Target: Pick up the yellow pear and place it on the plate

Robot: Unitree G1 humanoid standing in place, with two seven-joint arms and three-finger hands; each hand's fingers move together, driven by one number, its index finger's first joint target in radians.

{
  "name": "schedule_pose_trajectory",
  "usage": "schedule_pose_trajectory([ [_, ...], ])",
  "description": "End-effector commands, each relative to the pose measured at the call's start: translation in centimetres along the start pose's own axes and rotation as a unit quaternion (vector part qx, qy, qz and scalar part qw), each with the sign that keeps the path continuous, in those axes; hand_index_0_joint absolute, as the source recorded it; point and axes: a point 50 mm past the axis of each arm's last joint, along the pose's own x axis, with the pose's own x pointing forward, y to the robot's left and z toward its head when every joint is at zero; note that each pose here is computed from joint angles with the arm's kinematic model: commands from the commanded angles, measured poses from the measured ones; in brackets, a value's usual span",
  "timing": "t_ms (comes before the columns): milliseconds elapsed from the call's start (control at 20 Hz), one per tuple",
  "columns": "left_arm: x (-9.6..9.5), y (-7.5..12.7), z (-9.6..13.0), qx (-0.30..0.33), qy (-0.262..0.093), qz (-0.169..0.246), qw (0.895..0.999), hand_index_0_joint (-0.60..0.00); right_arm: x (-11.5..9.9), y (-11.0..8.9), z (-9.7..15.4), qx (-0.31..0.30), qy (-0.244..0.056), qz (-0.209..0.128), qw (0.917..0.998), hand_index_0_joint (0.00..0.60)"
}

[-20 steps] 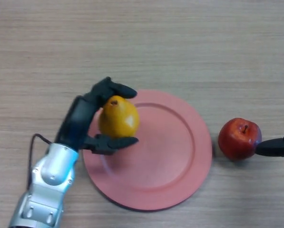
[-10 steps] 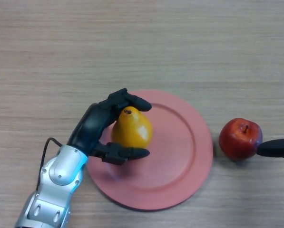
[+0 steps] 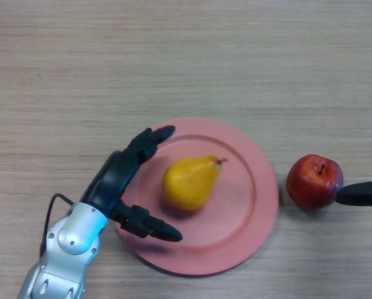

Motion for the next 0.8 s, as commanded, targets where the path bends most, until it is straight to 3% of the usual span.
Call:
schedule_pose_trajectory([
  [50,-0.6,3.4,3.8,0.037,-0.116,0.067,0.99,0.0,-0.1,-0.9,3.3,-0.025,-0.1,-0.012,0.9946,0.0],
  [200,-1.6,6.0,5.1,0.002,-0.146,0.122,0.982,0.0,0.1,-0.8,3.3,-0.019,-0.106,-0.011,0.9941,0.0],
  [250,-2.5,6.9,5.5,-0.045,-0.15,0.134,0.979,0.0,0.1,-0.7,3.1,-0.018,-0.105,-0.01,0.9942,0.0],
  [400,-4.4,9.9,6.4,-0.09,-0.172,0.184,0.964,0.0,0.2,-0.6,2.9,-0.007,-0.101,-0.006,0.9948,0.0],
  [600,-7.3,12.2,6.5,-0.146,-0.192,0.202,0.949,0.0,0.5,-0.3,2.8,0.001,-0.103,0.001,0.9947,0.0],
  [800,-9.0,13.2,5.5,-0.179,-0.172,0.204,0.947,0.0,0.7,-0.1,2.5,0.01,-0.104,0.002,0.9945,0.0],
])
